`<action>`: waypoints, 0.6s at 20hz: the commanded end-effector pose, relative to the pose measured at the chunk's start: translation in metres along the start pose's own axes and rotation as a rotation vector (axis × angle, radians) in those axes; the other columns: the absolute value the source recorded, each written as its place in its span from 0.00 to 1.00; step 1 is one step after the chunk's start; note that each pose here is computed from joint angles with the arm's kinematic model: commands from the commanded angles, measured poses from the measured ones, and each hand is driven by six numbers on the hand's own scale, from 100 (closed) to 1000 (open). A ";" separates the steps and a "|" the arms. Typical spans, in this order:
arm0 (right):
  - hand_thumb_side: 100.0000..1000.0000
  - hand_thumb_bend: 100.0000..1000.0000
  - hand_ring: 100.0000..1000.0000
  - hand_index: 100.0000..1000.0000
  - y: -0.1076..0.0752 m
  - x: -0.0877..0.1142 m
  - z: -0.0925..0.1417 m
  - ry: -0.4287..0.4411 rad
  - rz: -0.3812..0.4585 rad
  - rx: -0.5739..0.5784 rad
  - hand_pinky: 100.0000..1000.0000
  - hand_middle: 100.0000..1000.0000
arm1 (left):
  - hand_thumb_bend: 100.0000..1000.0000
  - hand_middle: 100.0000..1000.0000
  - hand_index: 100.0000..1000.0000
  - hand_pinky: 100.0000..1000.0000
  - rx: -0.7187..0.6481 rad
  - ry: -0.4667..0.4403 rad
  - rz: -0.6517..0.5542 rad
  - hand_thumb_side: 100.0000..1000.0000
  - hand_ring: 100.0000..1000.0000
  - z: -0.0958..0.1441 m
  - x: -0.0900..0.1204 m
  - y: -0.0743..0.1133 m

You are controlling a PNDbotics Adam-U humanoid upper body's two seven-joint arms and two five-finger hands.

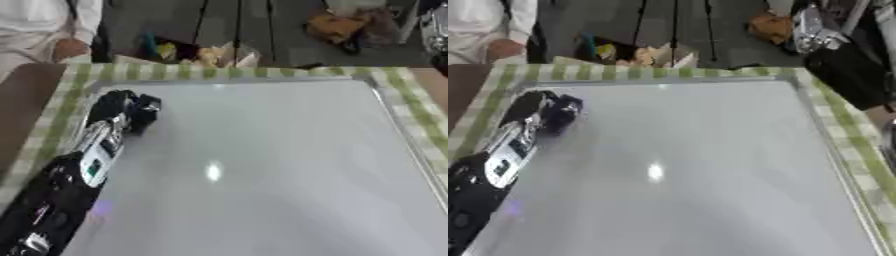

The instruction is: Wipe the whiteboard clean with a brush.

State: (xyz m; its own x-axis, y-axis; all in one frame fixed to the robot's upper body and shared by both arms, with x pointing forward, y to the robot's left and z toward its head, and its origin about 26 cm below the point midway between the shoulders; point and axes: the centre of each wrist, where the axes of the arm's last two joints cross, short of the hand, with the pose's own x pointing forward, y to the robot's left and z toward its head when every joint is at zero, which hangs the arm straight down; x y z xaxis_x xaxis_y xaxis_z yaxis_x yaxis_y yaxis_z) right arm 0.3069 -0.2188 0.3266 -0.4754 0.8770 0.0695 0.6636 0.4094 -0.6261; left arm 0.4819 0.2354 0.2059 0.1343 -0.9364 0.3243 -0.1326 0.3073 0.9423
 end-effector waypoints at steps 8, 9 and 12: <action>1.00 0.00 0.86 0.82 -0.009 0.000 -0.003 -0.017 0.020 -0.018 0.81 0.81 | 0.00 0.39 0.73 0.00 -0.129 -0.190 -0.010 0.76 0.18 0.029 0.009 0.023; 1.00 0.00 0.86 0.82 -0.009 0.000 -0.003 -0.017 0.020 -0.018 0.81 0.81 | 0.00 0.39 0.73 0.00 -0.140 -0.205 -0.016 0.76 0.18 0.032 0.010 0.025; 1.00 0.00 0.86 0.82 -0.009 0.000 -0.003 -0.018 0.021 -0.017 0.81 0.81 | 0.00 0.40 0.73 0.00 -0.183 -0.251 -0.032 0.78 0.19 0.041 0.013 0.028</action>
State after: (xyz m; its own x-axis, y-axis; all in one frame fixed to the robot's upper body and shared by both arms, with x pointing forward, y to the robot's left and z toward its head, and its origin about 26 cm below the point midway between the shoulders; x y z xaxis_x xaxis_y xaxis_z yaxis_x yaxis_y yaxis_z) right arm 0.3069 -0.2188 0.3266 -0.4754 0.8770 0.0692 0.6634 0.4090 -0.6266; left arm 0.4445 0.2231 0.2190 -0.0849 -0.9480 0.3066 0.0603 0.3023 0.9513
